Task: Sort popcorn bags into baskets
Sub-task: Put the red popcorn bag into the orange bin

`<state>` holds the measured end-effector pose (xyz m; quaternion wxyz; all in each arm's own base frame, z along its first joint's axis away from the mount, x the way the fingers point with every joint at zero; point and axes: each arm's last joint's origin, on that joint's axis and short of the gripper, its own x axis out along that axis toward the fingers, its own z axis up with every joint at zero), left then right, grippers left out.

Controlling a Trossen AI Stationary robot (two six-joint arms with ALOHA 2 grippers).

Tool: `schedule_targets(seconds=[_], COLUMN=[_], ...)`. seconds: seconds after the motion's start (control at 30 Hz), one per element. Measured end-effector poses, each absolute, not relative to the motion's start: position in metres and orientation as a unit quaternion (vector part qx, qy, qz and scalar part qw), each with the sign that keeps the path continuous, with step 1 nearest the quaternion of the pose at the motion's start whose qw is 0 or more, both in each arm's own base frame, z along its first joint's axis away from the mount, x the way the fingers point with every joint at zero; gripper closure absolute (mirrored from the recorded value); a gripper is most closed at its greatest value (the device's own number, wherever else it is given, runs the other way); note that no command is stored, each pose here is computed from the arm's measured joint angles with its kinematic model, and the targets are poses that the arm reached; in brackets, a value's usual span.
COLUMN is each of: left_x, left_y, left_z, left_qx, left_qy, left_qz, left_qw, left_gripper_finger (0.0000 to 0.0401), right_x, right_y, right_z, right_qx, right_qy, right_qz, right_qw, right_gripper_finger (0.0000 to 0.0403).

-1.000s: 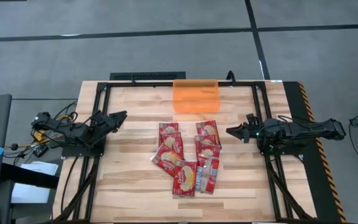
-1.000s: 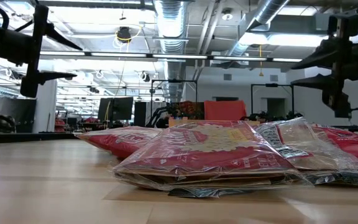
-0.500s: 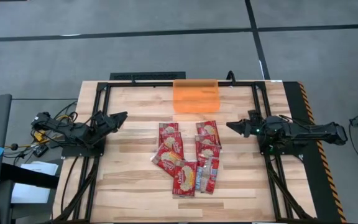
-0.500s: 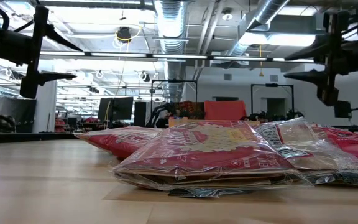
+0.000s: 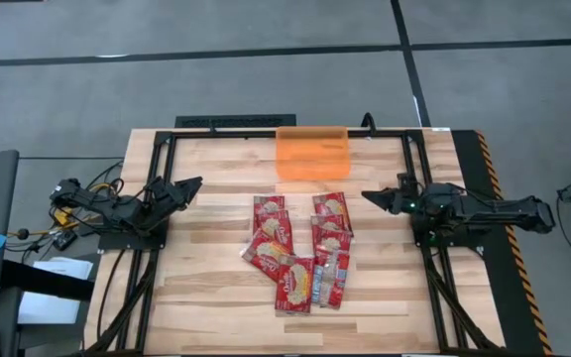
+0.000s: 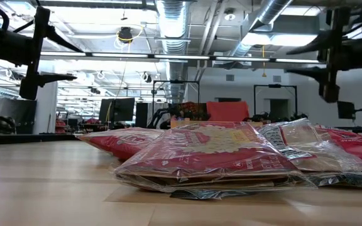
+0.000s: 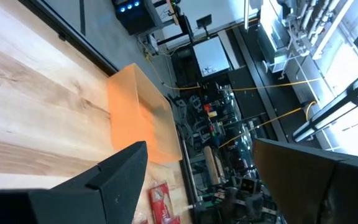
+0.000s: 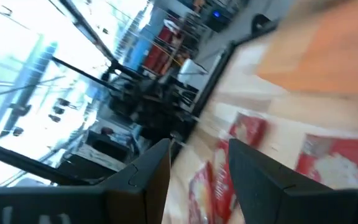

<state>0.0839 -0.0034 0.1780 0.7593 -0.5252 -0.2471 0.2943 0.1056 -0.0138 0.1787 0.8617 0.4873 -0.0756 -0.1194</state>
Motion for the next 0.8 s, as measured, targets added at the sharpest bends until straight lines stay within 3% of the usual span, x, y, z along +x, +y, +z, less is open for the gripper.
schedule_targets(seconds=[0.23, 0.4, 0.6, 0.8], left_x=[0.084, 0.084, 0.084, 0.085], left_y=[-0.003, -0.003, -0.003, -0.004], left_z=[0.175, 0.175, 0.175, 0.175], left_qx=[-0.525, -0.527, -0.529, -0.531], left_qy=[-0.244, -0.244, -0.244, -0.238], left_qz=[0.305, 0.302, 0.301, 0.292], left_qw=[0.756, 0.756, 0.755, 0.759], left_gripper_finger=[0.0123, 0.0123, 0.0123, 0.0123], right_x=[0.104, 0.101, 0.103, 0.118], right_y=[-0.013, -0.009, -0.008, 0.006], right_z=[0.195, 0.235, 0.285, 0.288], right_qx=[0.483, 0.473, 0.394, 0.395], right_qy=[-0.135, -0.109, 0.132, 0.407], right_qz=[-0.059, -0.014, -0.119, -0.149], right_qw=[0.863, 0.874, 0.902, 0.81], right_gripper_finger=[0.023, 0.0238, 0.0242, 0.0219])
